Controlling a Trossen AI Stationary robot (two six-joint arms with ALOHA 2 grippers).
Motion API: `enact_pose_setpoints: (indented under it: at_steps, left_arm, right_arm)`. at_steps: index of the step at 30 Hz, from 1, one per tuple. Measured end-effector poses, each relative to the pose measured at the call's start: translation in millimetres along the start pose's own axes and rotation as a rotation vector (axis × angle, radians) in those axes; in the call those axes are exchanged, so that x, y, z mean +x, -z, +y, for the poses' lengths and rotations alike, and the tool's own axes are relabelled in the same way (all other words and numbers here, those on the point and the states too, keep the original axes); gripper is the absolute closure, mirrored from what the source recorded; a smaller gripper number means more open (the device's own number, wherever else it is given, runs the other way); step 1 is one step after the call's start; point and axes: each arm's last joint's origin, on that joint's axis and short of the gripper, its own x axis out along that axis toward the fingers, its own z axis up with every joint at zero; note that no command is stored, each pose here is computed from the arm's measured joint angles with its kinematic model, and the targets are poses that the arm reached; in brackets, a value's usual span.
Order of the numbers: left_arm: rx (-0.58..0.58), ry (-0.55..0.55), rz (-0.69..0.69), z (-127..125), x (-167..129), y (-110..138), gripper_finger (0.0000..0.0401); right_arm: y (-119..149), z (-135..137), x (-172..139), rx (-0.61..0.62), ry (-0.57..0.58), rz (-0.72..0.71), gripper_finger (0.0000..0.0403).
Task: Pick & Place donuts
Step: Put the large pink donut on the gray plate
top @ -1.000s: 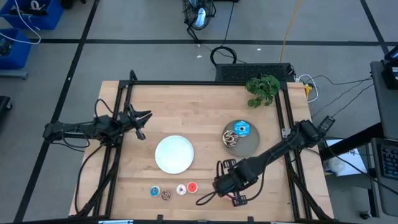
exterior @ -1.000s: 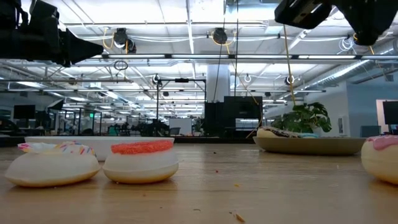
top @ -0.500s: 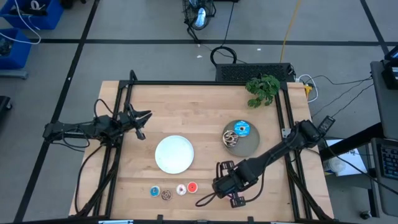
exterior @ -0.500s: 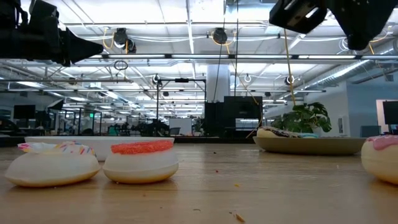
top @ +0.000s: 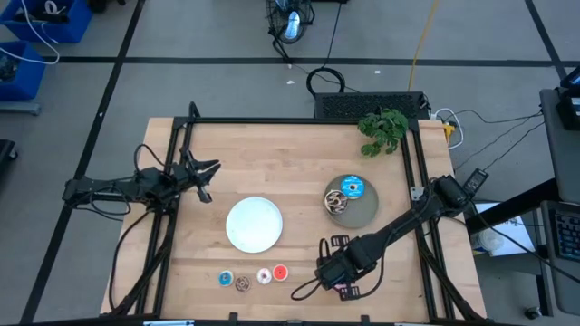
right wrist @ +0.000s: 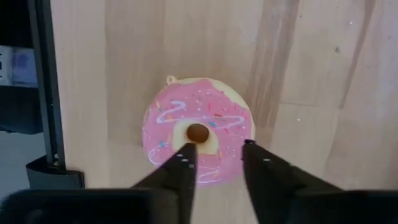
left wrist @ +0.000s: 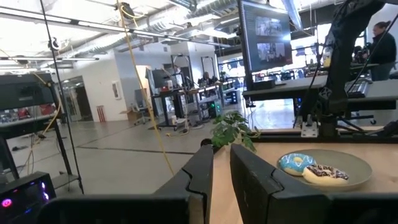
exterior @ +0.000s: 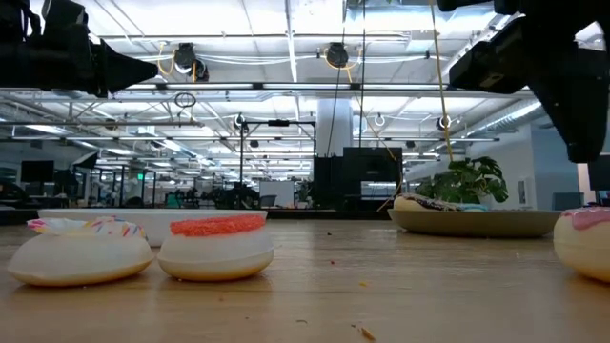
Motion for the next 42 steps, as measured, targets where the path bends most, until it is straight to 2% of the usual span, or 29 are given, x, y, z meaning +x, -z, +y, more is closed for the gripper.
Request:
enact_pose_setpoints:
  at_steps: [6,10,15,21,28,31,34,37,40,42]
  left_arm:
    - [-0.004,-0.005,-0.020,0.5,0.0,-2.1,0.0339]
    - [0.014,-0.011,-0.039,1.1,-0.1,-4.1,0.0339]
    - [0.056,-0.014,-0.044,1.3,-0.1,-4.6,0.0339]
    - [0.069,-0.015,-0.046,1.4,-0.1,-4.8,0.0339]
    - [0.062,-0.015,-0.045,1.4,-0.1,-4.8,0.0339]
    - [0.062,-0.015,-0.045,1.3,-0.1,-4.8,0.0339]
    - [0.062,-0.015,-0.045,1.3,-0.1,-4.8,0.0339]
    - [0.062,-0.015,-0.045,1.3,-0.1,-4.7,0.0338]
    - [0.062,-0.015,-0.045,1.3,-0.1,-4.7,0.0339]
    - [0.062,-0.014,-0.045,1.3,-0.1,-4.7,0.0339]
  right_arm:
    - [2.7,0.6,8.4,0.017,0.006,-0.021,0.0186]
    - [9.2,-2.8,19.6,0.013,0.050,-0.018,0.0143]
    - [12.5,-9.3,30.8,0.022,0.053,-0.019,0.0120]
    - [15.5,-16.8,42.0,0.033,0.048,-0.025,0.0123]
    - [22.4,-21.8,57.5,-0.002,0.024,-0.062,0.0143]
    - [24.8,-23.2,59.4,-0.014,0.015,-0.041,0.0169]
    - [24.8,-24.2,58.4,-0.022,0.014,-0.039,0.0219]
    - [23.6,-28.2,55.3,-0.007,0.000,-0.038,0.0286]
    - [22.9,-33.1,46.5,0.010,-0.037,-0.037,0.0354]
    - [22.6,-37.1,37.3,0.021,-0.052,-0.048,0.0386]
